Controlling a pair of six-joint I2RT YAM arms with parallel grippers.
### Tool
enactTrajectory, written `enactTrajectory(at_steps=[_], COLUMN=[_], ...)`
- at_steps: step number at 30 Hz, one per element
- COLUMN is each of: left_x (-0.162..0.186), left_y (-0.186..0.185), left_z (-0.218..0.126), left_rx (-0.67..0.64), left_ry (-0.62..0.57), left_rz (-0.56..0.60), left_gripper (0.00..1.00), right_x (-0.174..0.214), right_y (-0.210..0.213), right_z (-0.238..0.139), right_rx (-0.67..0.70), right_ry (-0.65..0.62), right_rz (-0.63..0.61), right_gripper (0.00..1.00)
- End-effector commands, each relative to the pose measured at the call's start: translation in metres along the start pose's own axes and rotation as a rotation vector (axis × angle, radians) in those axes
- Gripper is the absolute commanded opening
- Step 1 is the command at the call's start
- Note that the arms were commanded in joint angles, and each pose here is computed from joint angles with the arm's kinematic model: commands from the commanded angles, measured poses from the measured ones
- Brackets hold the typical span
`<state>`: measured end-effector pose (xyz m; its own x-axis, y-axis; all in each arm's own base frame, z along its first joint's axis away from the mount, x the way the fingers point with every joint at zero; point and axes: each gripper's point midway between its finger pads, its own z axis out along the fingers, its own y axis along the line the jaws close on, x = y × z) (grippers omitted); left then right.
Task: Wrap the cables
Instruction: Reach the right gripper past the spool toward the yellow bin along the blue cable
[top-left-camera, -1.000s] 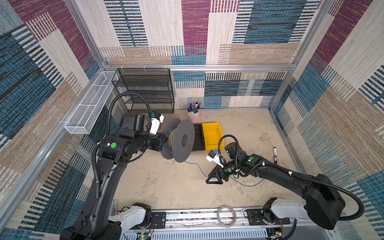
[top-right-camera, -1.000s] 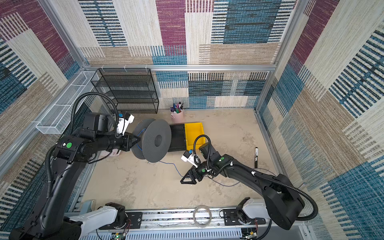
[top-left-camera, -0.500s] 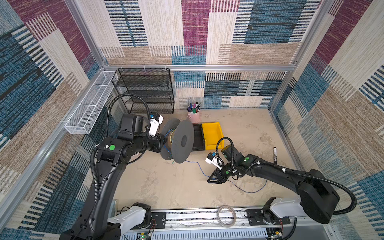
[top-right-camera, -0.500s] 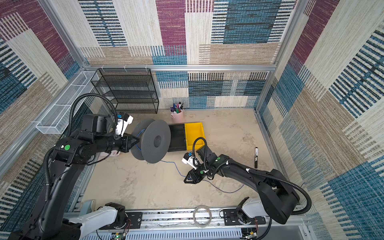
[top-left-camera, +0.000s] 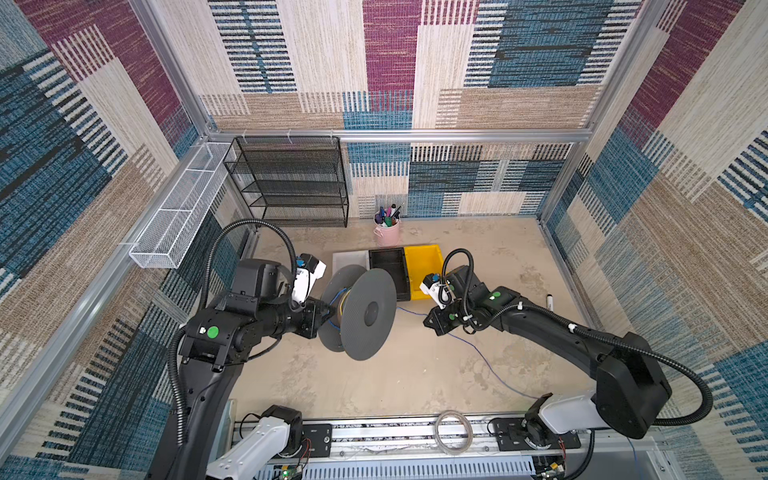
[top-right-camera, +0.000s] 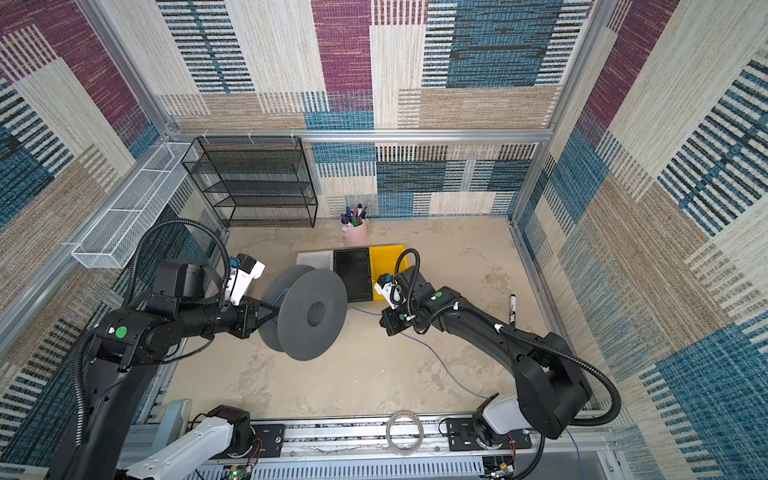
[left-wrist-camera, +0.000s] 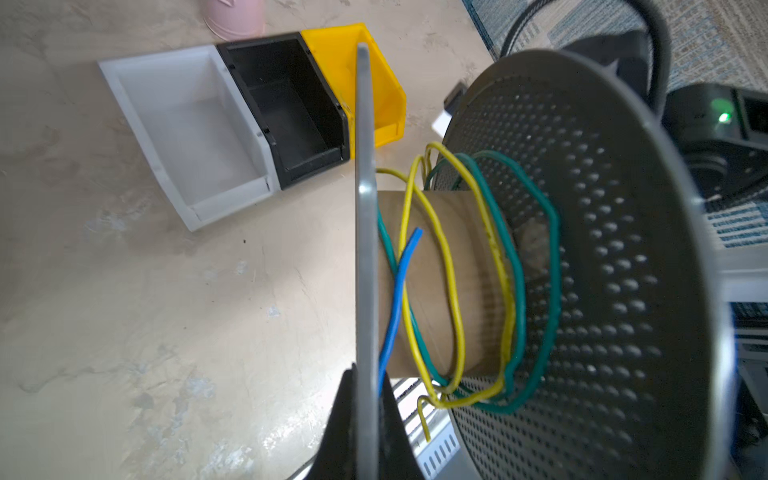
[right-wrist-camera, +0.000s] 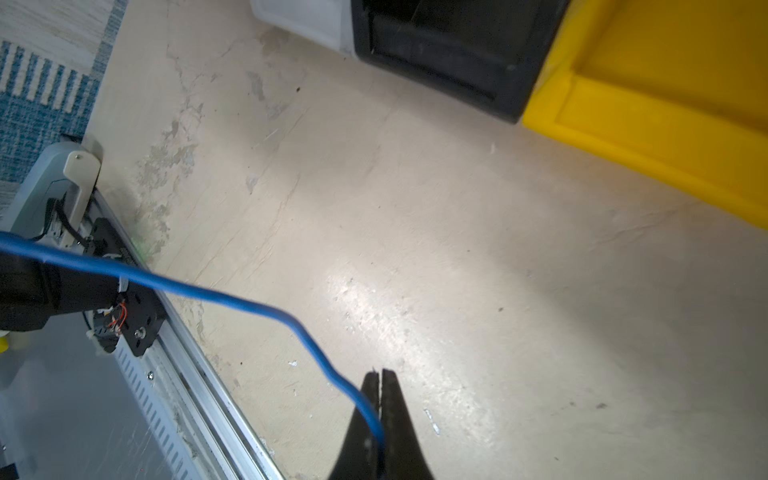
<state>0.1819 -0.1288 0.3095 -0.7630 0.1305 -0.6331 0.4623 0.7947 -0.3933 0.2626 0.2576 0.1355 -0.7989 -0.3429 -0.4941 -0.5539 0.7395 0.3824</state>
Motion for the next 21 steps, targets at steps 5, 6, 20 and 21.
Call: enactTrajectory(at_steps=[5, 6, 20, 21], left_x=[0.023, 0.024, 0.027, 0.023], left_y=[-0.015, -0.014, 0.049, 0.051], left_z=[-0.004, 0.000, 0.052, 0.054], left_rx=[0.073, 0.072, -0.356, -0.381], left_ry=[0.028, 0.043, 0.252, 0.251], left_rz=[0.003, -0.003, 0.106, 0.104], left_gripper=[0.00, 0.00, 0.00, 0.00], right_x=[-0.050, -0.063, -0.186, -0.189], right_y=[-0.005, -0.001, 0.084, 0.092], right_z=[-0.006, -0.008, -0.067, -0.072], right_rx=[0.084, 0.077, -0.168, -0.197], right_ry=[0.000, -0.010, -0.111, -0.115], right_rz=[-0.018, -0.031, -0.143, -0.151], right_gripper=[0.00, 0.00, 0.00, 0.00])
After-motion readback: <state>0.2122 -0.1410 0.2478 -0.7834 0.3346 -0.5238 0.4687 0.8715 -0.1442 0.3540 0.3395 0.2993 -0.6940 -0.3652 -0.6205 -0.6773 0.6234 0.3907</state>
